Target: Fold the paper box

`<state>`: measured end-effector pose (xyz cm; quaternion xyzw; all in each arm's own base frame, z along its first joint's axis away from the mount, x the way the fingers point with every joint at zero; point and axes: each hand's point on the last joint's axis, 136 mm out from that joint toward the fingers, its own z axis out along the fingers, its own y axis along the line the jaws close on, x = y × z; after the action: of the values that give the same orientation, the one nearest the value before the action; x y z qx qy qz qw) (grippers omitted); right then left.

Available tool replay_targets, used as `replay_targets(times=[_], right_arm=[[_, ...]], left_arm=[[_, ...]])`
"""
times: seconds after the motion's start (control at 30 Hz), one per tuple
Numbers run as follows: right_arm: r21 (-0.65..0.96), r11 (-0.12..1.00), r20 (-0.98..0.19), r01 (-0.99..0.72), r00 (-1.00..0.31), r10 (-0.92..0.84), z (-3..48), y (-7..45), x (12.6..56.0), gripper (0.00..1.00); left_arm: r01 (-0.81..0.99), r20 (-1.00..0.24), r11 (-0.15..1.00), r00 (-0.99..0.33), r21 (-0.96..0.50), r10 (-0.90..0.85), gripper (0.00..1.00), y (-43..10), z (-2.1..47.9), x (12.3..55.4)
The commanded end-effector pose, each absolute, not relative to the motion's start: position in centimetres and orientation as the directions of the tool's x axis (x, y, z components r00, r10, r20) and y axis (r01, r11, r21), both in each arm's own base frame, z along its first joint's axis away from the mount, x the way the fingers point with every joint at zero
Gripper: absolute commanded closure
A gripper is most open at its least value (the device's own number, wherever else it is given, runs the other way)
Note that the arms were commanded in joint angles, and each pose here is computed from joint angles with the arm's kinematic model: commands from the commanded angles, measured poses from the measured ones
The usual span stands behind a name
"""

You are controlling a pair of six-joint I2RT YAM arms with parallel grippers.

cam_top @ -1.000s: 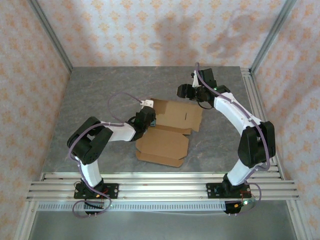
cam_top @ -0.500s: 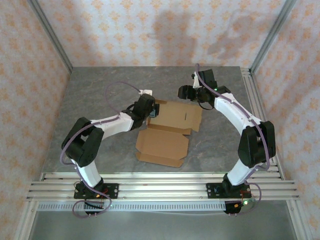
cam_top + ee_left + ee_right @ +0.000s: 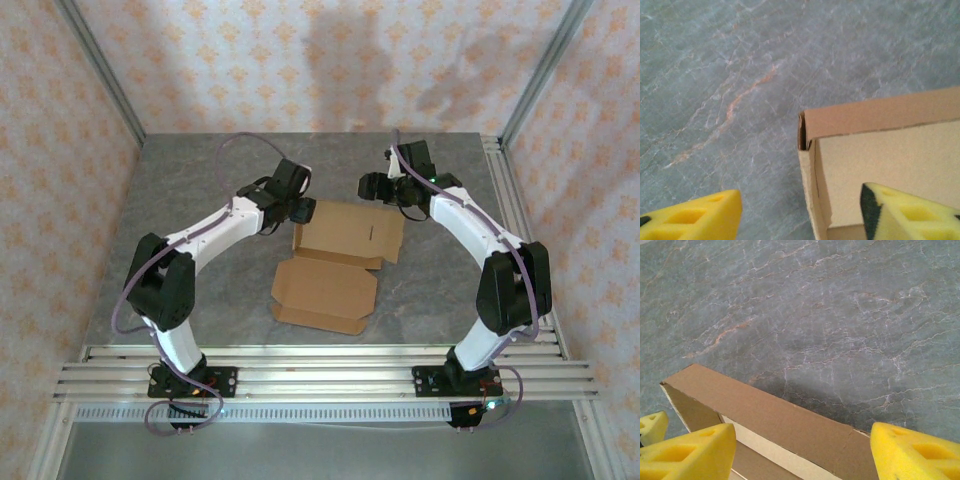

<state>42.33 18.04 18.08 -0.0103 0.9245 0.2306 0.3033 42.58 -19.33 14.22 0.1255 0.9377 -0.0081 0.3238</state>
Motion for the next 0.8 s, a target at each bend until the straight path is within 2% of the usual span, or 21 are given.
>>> replay_targets(times=[0.0,0.13,0.33,0.4,0.7,0.77], right_arm=[[0.412,0.896,-0.602,-0.167,-0.788,0.129,19.1,17.6,42.5,0.29],[0.410,0.897,-0.602,-0.167,-0.788,0.128,19.1,17.5,42.2,0.29],[0.401,0.901,-0.604,-0.163,-0.786,0.127,19.2,17.2,41.9,0.29],[0.398,0.903,-0.606,-0.161,-0.785,0.127,19.2,17.1,41.8,0.29],[0.391,0.908,-0.608,-0.152,-0.783,0.130,19.2,16.8,41.6,0.29],[0.392,0.907,-0.610,-0.151,-0.781,0.134,19.3,16.8,41.6,0.29]], left_arm=[[0.262,-0.487,0.958,-0.825,0.119,0.286,0.42,-18.5,12.3,41.3],[0.248,-0.462,0.957,-0.839,0.148,0.288,0.56,-18.5,11.9,42.2],[0.245,-0.429,0.957,-0.856,0.154,0.288,0.69,-19.1,10.3,43.4],[0.245,-0.432,0.959,-0.856,0.145,0.284,0.72,-19.4,10.2,43.7],[0.217,-0.461,0.969,-0.852,0.120,0.248,0.99,-19.7,10.3,44.1],[0.204,-0.490,0.972,-0.840,0.115,0.234,1.00,-19.6,10.6,44.2]])
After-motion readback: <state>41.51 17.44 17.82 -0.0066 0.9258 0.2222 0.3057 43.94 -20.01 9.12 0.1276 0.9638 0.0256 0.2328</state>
